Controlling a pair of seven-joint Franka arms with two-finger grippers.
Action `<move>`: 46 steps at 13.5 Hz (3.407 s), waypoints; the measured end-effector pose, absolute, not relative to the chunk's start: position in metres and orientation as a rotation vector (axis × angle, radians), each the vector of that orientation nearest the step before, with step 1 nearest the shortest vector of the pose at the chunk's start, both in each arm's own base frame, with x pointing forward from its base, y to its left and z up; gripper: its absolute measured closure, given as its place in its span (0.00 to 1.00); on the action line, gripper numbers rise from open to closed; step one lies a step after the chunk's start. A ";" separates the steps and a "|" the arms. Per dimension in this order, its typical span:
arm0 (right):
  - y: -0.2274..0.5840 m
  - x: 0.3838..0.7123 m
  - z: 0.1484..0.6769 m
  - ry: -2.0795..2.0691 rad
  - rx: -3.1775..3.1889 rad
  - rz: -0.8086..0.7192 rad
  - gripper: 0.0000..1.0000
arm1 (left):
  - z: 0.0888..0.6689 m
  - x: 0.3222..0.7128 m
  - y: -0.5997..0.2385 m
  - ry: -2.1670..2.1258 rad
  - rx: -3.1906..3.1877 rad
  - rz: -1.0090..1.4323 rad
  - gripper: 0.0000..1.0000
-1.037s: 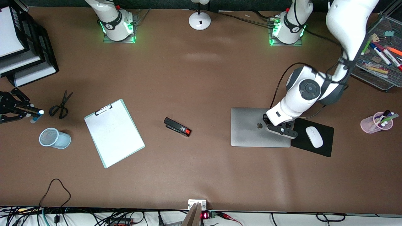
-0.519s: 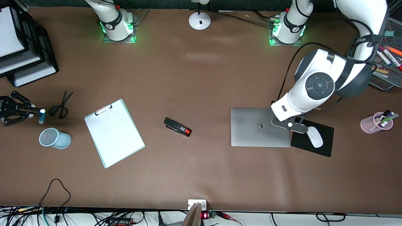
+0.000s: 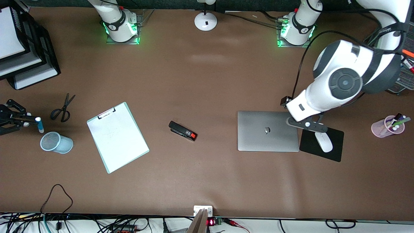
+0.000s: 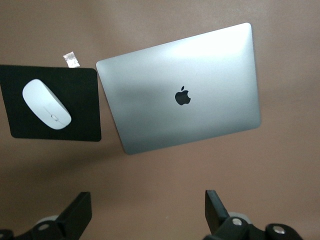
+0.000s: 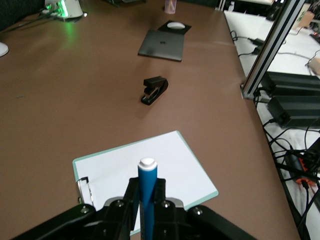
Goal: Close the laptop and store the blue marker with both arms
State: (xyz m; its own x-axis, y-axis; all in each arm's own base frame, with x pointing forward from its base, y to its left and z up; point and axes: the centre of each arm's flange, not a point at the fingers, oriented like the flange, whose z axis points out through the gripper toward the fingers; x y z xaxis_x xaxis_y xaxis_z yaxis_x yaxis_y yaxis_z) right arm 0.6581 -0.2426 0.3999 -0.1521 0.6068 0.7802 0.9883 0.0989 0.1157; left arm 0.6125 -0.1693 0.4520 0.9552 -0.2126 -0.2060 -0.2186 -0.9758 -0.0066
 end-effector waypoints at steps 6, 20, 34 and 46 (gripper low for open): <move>-0.278 0.663 0.372 -1.730 -1.550 -1.037 0.84 | 0.538 0.608 -0.131 0.252 -3.099 0.357 0.00; -0.313 0.657 0.311 -1.638 -1.622 -1.060 0.84 | 0.594 0.582 -0.034 0.344 -3.123 0.224 0.00; -0.312 0.660 0.279 -1.644 -1.623 -1.052 0.84 | 0.566 0.550 0.004 0.241 -3.111 -0.001 0.00; -0.314 0.658 0.223 -1.666 -1.647 -1.005 0.84 | 0.566 0.548 0.000 0.250 -3.111 0.015 0.00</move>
State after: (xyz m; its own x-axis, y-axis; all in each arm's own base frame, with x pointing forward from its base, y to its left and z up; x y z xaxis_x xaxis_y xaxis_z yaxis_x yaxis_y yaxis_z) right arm 0.6581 -0.3141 0.2227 -0.0656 0.5524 0.8310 0.9927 -0.0481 0.1104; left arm 0.5482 0.0004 0.5658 0.9871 -0.1595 -0.0114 -0.1597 -0.9870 -0.0197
